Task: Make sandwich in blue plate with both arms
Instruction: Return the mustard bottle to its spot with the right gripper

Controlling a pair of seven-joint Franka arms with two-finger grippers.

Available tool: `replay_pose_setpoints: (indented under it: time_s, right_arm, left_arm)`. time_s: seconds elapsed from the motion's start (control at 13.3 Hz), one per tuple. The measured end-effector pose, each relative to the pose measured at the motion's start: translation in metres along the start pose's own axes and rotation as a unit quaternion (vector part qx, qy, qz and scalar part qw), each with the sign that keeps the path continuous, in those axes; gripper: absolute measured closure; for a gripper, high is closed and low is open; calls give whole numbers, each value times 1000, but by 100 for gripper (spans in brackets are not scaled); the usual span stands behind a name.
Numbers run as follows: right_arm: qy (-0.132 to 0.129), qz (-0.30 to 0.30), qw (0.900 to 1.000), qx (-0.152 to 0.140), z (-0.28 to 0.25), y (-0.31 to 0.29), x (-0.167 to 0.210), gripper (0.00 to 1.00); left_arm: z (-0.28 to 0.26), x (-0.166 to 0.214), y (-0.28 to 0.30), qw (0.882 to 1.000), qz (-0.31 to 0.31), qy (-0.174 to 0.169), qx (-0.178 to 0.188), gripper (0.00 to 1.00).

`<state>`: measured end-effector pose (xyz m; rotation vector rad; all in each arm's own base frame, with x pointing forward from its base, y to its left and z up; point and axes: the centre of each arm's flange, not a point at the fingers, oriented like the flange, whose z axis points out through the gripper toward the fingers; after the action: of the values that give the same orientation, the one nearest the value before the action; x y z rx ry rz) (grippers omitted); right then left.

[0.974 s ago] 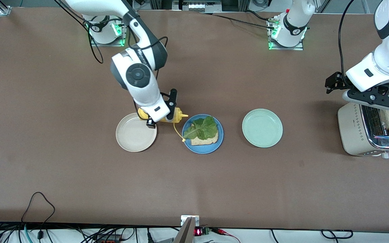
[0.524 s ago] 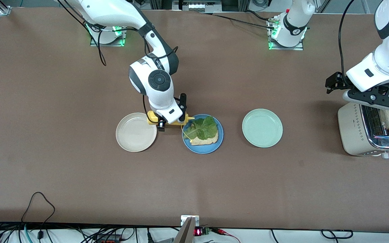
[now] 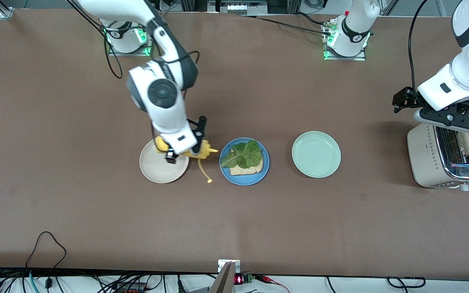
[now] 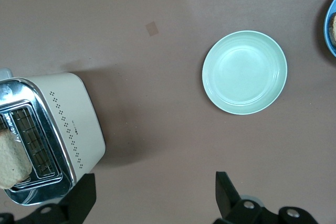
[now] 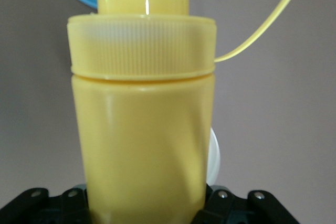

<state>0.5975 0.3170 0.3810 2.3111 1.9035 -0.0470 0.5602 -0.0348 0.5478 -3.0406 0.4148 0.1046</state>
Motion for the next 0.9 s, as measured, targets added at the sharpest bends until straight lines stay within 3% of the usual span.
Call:
replay_pose_setpoints:
  time_s: [0.15,0.3,0.67,0.9]
  right_arm:
    - [5,3,1000,10,-31,23,-57,48]
    - [33,-9,999,33,-43,46,-126,48]
    - [137,-70,985,76,-16,78,-311,48]
    - [230,-96,966,73,19,78,-389,48]
  left_arm:
    - [0,0,-1,1000,0,0,0,0]
    - [1,-1,-4,1000,-4,-2,-1,0]
    - [35,-18,-84,997,-72,-40,-5,0]
    - [76,-27,-141,991,-93,-92,39,0]
